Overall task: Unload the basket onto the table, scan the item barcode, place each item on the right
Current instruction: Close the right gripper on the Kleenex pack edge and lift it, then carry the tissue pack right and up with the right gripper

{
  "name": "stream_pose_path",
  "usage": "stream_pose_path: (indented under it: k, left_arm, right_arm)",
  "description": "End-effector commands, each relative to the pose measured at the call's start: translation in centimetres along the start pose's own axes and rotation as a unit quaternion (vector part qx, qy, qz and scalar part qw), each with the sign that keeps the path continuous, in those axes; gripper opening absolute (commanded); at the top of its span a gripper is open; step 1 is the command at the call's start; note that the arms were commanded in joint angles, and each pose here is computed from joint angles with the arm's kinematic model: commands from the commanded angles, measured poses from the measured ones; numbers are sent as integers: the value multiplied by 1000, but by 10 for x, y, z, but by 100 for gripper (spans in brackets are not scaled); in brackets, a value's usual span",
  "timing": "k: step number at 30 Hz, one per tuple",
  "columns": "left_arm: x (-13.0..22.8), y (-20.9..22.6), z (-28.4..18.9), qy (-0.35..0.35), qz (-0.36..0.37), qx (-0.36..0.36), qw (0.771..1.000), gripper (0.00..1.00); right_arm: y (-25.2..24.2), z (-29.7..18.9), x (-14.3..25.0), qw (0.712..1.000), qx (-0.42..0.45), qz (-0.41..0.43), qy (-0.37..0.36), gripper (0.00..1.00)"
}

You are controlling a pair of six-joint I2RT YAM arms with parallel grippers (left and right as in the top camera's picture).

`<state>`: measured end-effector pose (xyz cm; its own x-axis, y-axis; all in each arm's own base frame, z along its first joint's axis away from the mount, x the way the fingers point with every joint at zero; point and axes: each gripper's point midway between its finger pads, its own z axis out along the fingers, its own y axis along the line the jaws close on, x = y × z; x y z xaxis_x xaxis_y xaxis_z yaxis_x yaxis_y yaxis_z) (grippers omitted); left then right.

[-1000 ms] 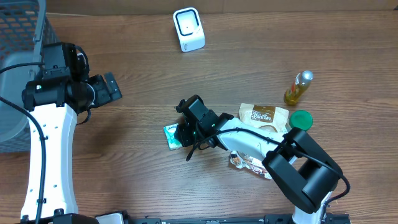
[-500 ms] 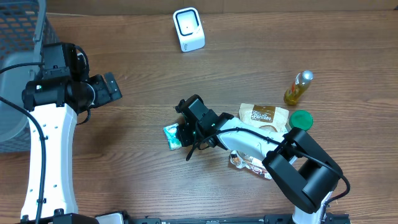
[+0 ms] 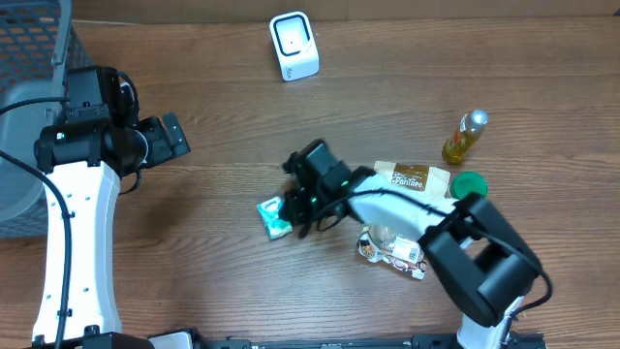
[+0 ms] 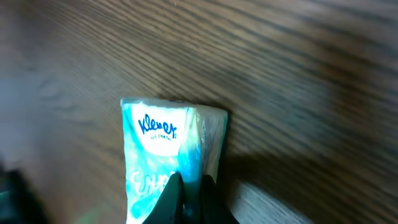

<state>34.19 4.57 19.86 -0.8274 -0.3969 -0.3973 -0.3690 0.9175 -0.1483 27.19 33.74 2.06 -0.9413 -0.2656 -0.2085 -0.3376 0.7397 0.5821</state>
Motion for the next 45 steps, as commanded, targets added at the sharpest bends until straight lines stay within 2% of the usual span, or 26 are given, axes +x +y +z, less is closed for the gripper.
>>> stream_pose_path:
  k: [1, 4, 7, 10, 19, 33, 45]
  left_arm:
    - [-5, -2, -6, -10, -4, 7, 1000, 99]
    - [-5, -2, -6, -10, -4, 7, 1000, 100]
    - [-5, -2, -6, -10, -4, 7, 1000, 99]
    - [-5, -2, -6, -10, -4, 7, 1000, 99]
    - [-5, -2, -6, -10, -4, 7, 1000, 100]
    - [-5, -2, -6, -10, -4, 7, 1000, 100]
    - [-5, -2, -6, -10, -4, 7, 1000, 100]
  right_arm:
    - [43, -50, -10, 988, -153, -32, 4, 4]
    - [62, -85, -7, 962, -265, -57, 20, 4]
    - [82, -126, 0, 913, -395, -99, 33, 4]
    - [89, -158, 5, 870, -477, -121, 33, 4]
    - [72, -171, 4, 877, -470, -101, 9, 4]
    - [90, -272, 32, 881, -446, -133, -89, 4]
    - [116, -305, 57, 872, -440, -180, -112, 4]
